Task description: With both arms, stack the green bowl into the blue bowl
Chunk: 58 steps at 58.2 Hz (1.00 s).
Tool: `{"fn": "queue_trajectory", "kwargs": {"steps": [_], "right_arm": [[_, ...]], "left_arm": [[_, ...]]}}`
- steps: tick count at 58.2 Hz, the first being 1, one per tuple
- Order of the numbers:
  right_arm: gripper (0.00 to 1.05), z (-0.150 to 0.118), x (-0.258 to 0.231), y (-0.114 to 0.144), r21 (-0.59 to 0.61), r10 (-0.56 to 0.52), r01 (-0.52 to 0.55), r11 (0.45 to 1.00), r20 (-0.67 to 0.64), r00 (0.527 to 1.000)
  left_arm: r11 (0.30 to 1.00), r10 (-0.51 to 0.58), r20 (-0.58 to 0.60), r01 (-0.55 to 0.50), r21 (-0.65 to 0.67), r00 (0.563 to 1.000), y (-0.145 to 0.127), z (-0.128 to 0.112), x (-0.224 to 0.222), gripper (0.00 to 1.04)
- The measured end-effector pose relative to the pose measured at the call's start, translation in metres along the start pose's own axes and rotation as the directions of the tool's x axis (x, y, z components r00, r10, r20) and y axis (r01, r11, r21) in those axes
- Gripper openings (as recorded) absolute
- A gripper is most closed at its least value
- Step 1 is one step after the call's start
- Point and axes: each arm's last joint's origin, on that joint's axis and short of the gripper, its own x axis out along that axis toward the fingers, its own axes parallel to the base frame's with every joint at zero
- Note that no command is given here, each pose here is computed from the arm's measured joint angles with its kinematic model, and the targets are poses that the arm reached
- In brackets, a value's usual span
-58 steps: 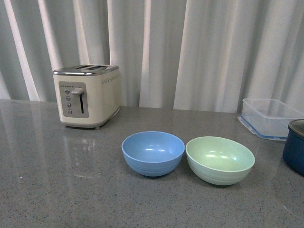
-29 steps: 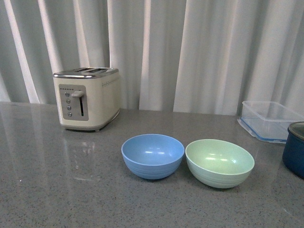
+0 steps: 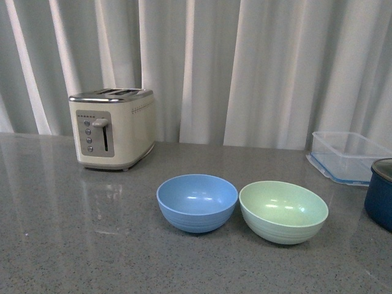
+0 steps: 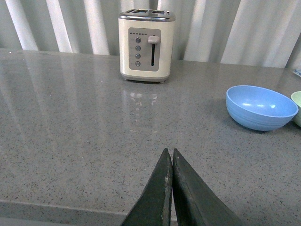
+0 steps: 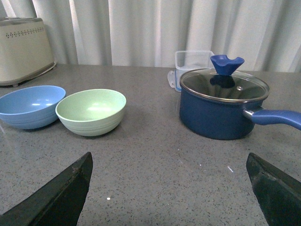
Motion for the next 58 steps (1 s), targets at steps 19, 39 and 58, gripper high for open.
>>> {"fn": "queue_trajectory", "kwargs": {"steps": [19,39,58], "right_arm": [[0.95,0.000,0.000,0.000,0.000,0.000,0.000,1.000,0.000,1.000],[0.95,0.000,0.000,0.000,0.000,0.000,0.000,1.000,0.000,1.000],[0.95,0.020,0.015,0.005,0.095,0.024,0.082,0.992,-0.787,0.616]], "left_arm": [[1.000,0.000,0.000,0.000,0.000,1.000,0.000,0.000,-0.009,0.04],[1.000,0.000,-0.007,0.000,0.001,1.000,0.000,-0.003,-0.021,0.04],[1.000,0.000,-0.006,0.000,0.002,1.000,0.000,-0.003,-0.021,0.62]]}}
